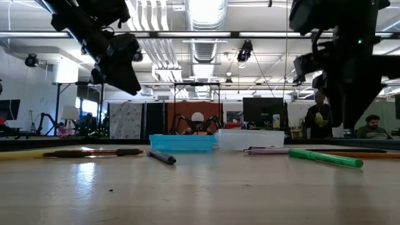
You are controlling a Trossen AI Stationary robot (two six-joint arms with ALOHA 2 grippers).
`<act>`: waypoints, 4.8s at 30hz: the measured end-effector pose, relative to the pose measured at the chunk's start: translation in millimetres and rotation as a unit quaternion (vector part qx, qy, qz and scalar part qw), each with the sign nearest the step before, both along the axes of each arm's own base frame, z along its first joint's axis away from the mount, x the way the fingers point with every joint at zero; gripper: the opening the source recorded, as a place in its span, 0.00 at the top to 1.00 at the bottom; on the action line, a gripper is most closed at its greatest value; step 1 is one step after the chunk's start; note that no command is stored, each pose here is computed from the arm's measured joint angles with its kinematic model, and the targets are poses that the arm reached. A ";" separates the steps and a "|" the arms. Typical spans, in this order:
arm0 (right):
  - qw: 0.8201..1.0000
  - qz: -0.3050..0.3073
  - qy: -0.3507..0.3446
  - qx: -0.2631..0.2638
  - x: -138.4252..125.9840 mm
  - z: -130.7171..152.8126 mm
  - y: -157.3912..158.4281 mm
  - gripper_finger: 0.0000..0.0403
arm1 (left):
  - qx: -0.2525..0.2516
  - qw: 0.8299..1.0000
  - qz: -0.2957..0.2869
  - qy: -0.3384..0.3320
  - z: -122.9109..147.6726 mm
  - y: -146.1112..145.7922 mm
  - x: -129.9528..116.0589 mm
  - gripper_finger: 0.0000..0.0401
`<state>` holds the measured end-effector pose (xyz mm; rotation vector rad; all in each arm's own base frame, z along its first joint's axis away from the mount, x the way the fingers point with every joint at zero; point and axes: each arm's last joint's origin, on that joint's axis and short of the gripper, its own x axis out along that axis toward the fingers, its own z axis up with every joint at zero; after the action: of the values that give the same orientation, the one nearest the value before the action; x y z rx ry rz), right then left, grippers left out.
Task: Pick & place school supplies into a supply box
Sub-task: Put the black pen into the supply box, then put the yellow pen into the supply box
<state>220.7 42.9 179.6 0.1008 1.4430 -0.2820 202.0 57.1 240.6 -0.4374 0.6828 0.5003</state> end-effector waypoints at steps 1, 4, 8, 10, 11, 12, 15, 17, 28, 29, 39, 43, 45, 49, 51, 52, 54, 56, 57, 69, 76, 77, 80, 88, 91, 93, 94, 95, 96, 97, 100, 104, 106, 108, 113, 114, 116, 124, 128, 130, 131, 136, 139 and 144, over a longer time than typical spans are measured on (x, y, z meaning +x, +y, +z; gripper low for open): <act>1.000 0.004 0.009 -0.002 1.3 -3.9 0.4 0.50 | 0.000 1.000 0.000 -0.001 0.3 0.0 0.1 0.71; 1.000 0.013 0.022 -0.005 7.6 -16.0 1.7 0.50 | 0.001 1.000 0.000 -0.002 0.6 -0.2 -0.3 0.71; 0.999 0.019 0.035 -0.012 14.3 -32.3 2.8 0.50 | 0.001 1.000 0.000 -0.002 0.7 -0.2 -0.4 0.71; 0.999 0.017 0.044 -0.015 16.2 -38.6 2.1 0.50 | 0.002 1.000 0.000 -0.002 0.7 -0.1 -0.4 0.71; 0.999 0.016 0.049 -0.016 16.9 -41.1 1.7 0.50 | 0.002 1.000 0.001 -0.001 0.7 -0.1 -0.5 0.71; 0.998 0.017 0.051 -0.016 17.5 -42.4 1.7 0.50 | 0.002 1.000 0.001 -0.001 0.7 -0.1 -0.5 0.71; 0.998 0.017 0.055 -0.017 17.0 -44.9 1.4 0.50 | 0.002 1.000 0.001 -0.001 0.7 -0.1 -0.5 0.71; 0.998 0.018 0.051 -0.016 16.4 -43.3 1.2 0.50 | 0.002 1.000 0.001 -0.002 0.7 -0.1 -0.4 0.71; 0.999 0.001 0.028 0.036 7.2 -38.5 -10.7 0.50 | 0.002 1.000 0.003 -0.001 0.1 -0.1 -0.6 0.71; 0.999 0.001 0.022 0.041 7.2 -38.0 -12.2 0.50 | 0.002 1.000 0.003 -0.001 0.1 -0.1 -0.7 0.71; 0.998 0.017 0.029 0.050 2.6 -49.8 -29.2 0.50 | -0.007 1.000 0.012 -0.002 -1.5 -0.1 -1.1 0.71; 0.998 0.011 0.026 0.056 1.6 -52.9 -32.7 0.53 | -0.008 1.000 0.019 0.000 -3.1 0.0 -1.6 0.71; 0.998 0.011 0.026 0.055 1.5 -53.1 -33.0 0.58 | -0.006 1.000 0.021 0.000 -3.1 0.2 -1.6 0.71; 0.998 0.010 0.024 0.053 1.2 -54.1 -33.1 0.71 | -0.002 1.000 0.026 0.001 -3.1 0.5 -1.8 0.71; 0.998 0.010 0.024 0.052 0.5 -55.0 -33.2 0.77 | 0.001 1.000 0.030 0.002 -3.0 0.8 -1.9 0.71; 0.998 0.009 0.024 0.051 0.0 -55.7 -33.3 0.80 | 0.002 1.000 0.030 0.002 -3.0 0.8 -1.9 0.71; 0.998 0.008 0.026 0.051 -0.9 -56.6 -33.4 0.85 | 0.002 1.000 0.031 0.002 -3.0 0.9 -1.9 0.71; 0.998 0.004 0.026 0.050 -1.5 -57.1 -33.4 0.89 | 0.002 1.000 0.031 0.002 -3.0 0.8 -1.9 0.71; 0.998 0.000 0.027 0.052 -1.6 -57.1 -33.4 0.91 | 0.002 1.000 0.031 0.002 -3.0 0.9 -1.9 0.71; 0.975 -0.078 0.001 0.208 0.1 -26.5 -24.8 0.95 | 0.003 1.000 0.031 0.002 -3.0 0.9 -1.8 0.71; 0.942 -0.201 -0.113 0.244 -6.5 18.7 -31.8 0.95 | 0.004 1.000 0.030 0.001 -2.8 0.9 -1.6 0.71; 0.931 -0.240 -0.141 0.235 -7.6 24.4 -36.7 0.95 | 0.004 1.000 0.029 0.000 -2.7 0.9 -1.5 0.71; 0.880 -0.358 -0.230 0.209 -5.7 32.5 -54.1 0.95 | 0.006 1.000 0.029 -0.002 -2.3 1.0 -1.1 0.71; 0.783 -0.466 -0.357 0.205 26.1 23.1 -93.6 0.94 | 0.015 1.000 0.022 -0.002 -1.8 1.2 -0.7 0.71; 0.774 -0.487 -0.350 0.203 38.3 6.6 -98.7 0.89 | 0.013 1.000 0.022 -0.001 -2.1 0.9 -0.8 0.71; 0.772 -0.499 -0.343 0.195 44.0 -4.7 -101.6 0.84 | 0.009 1.000 0.019 0.007 -3.3 -0.1 -1.7 0.71; 0.772 -0.503 -0.337 0.191 45.6 -8.1 -102.2 0.81 | 0.006 1.000 0.018 0.012 -4.2 -0.9 -2.4 0.71; 0.775 -0.507 -0.330 0.186 47.3 -10.8 -102.7 0.77 | 0.003 1.000 0.017 0.018 -5.1 -1.6 -3.1 0.71; 0.775 -0.508 -0.327 0.185 49.6 -11.8 -103.0 0.74 | 0.000 1.000 0.017 0.027 -6.4 -2.7 -4.2 0.71; 0.775 -0.511 -0.323 0.185 50.8 -13.4 -103.0 0.71 | -0.004 0.999 0.016 0.036 -7.8 -3.9 -5.4 0.71; 0.777 -0.511 -0.319 0.181 52.1 -14.7 -103.6 0.60 | -0.015 0.998 0.013 0.064 -11.6 -8.1 -8.9 0.71; 0.799 -0.463 -0.347 0.160 52.7 -0.6 -104.2 0.50 | -0.025 0.993 -0.009 0.114 -17.4 -18.2 -14.8 0.71; 0.818 -0.426 -0.358 0.146 51.8 9.4 -103.9 0.47 | -0.036 0.989 -0.031 0.140 -20.5 -24.9 -18.1 0.71; 0.838 -0.387 -0.363 0.127 49.9 21.3 -103.7 0.45 | -0.045 0.985 -0.056 0.159 -24.7 -32.7 -20.7 0.71; 0.887 -0.332 -0.314 0.073 40.5 41.9 -102.6 0.45 | -0.068 0.973 -0.090 0.203 -42.4 -55.7 -30.4 0.71; 0.894 -0.327 -0.299 0.065 38.8 44.6 -102.4 0.45 | -0.080 0.970 -0.086 0.213 -46.4 -60.3 -33.3 0.71; 0.905 -0.317 -0.281 0.048 36.7 50.9 -102.5 0.45 | -0.115 0.962 -0.077 0.233 -53.2 -70.6 -39.6 0.71; 0.916 -0.285 -0.282 0.012 39.1 65.4 -104.3 0.44 | -0.188 0.949 -0.079 0.239 -65.0 -114.2 -52.0 0.71; 0.918 -0.279 -0.282 0.007 39.0 65.9 -105.7 0.44 | -0.191 0.957 -0.061 0.212 -64.5 -128.2 -52.6 0.71; 0.920 -0.276 -0.277 0.004 37.8 63.5 -106.4 0.44 | -0.181 0.960 -0.049 0.207 -66.5 -131.6 -52.2 0.71; 0.921 -0.276 -0.274 0.004 37.1 62.1 -106.7 0.44 | -0.179 0.960 -0.043 0.210 -68.0 -132.6 -51.9 0.71; 0.923 -0.274 -0.269 0.000 35.6 59.5 -108.7 0.44 | -0.164 0.960 -0.042 0.223 -79.3 -137.0 -43.1 0.71; 0.923 -0.275 -0.269 -0.001 35.4 59.4 -109.6 0.44 | -0.155 0.960 -0.055 0.226 -88.4 -141.3 -34.8 0.71; 0.923 -0.275 -0.268 -0.001 35.3 59.2 -109.5 0.44 | -0.136 0.955 -0.050 0.259 -105.1 -145.1 -27.6 0.71</act>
<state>255.9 -66.6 238.8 0.5474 0.8426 -0.6603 174.4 -87.9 135.5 -0.5329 1.2841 0.4269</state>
